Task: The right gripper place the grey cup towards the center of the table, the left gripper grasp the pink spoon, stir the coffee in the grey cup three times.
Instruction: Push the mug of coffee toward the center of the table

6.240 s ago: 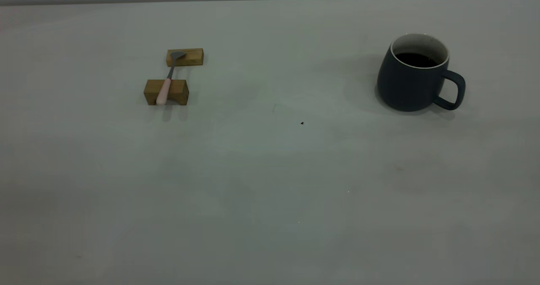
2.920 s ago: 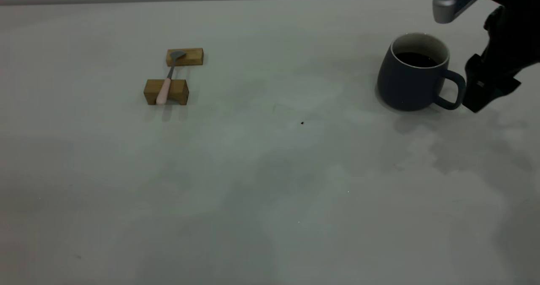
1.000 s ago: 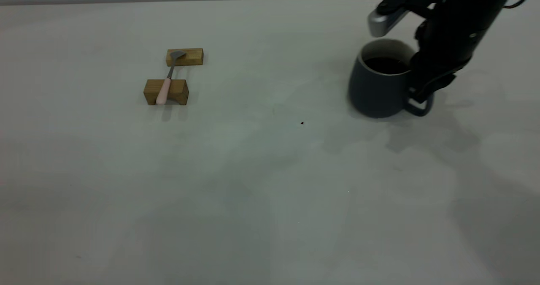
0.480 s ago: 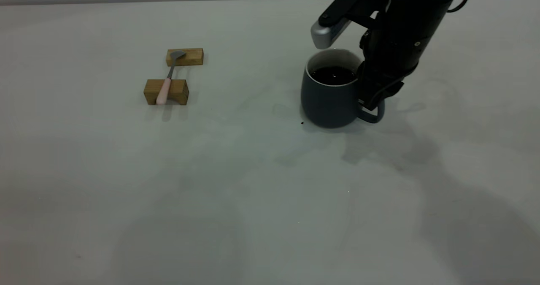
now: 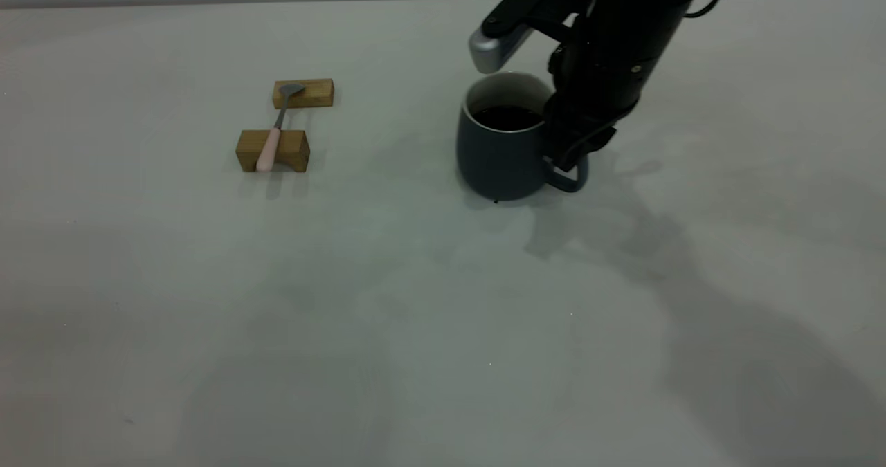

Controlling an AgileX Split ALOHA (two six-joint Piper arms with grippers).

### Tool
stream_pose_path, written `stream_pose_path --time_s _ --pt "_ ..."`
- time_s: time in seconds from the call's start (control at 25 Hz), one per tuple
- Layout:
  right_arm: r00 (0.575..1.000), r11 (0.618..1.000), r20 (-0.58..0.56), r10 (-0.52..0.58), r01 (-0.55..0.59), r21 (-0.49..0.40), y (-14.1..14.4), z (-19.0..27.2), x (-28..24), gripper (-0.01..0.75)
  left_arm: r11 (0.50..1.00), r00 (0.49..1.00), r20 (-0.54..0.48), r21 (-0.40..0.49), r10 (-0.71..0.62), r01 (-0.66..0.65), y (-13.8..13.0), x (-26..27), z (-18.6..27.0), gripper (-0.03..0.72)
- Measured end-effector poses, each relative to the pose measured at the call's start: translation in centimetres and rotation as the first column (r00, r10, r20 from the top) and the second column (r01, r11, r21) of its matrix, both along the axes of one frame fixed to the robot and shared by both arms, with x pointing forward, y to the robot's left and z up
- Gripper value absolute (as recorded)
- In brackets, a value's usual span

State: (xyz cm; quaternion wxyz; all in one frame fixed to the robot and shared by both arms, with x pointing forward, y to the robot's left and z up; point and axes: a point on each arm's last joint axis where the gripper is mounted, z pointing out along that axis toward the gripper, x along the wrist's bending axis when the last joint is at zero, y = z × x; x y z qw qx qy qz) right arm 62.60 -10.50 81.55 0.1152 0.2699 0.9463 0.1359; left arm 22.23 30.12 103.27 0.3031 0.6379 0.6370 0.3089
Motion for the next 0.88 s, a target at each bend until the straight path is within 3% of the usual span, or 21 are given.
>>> stream_pose_path --time_s 0.36,0.44,0.68,0.76,0.88 --pt "0.999 0.999 -0.001 -0.032 0.032 0.028 0.4 -0.1 0.1 0.208 1.0 1.0 0.0 0.0 0.0 0.0 0.0 0.0 0.0 0.339" --pt "0.999 0.999 0.004 -0.037 0.037 0.034 0.5 -0.2 0.2 0.291 1.0 1.0 0.0 0.0 0.0 0.0 0.0 0.0 0.0 0.339" --pt "0.999 1.0 -0.036 -0.005 0.005 0.004 0.3 1.4 -0.3 0.673 1.0 1.0 0.0 0.0 0.0 0.0 0.0 0.0 0.0 0.339" --pt "0.998 0.999 -0.052 0.021 -0.023 -0.027 0.0 3.2 -0.6 0.714 1.0 1.0 0.0 0.0 0.0 0.0 0.0 0.0 0.0 0.339" --pt "0.998 0.998 -0.069 0.004 -0.008 -0.055 -0.5 6.9 -1.2 0.718 1.0 1.0 0.0 0.0 0.0 0.0 0.0 0.0 0.0 0.339"
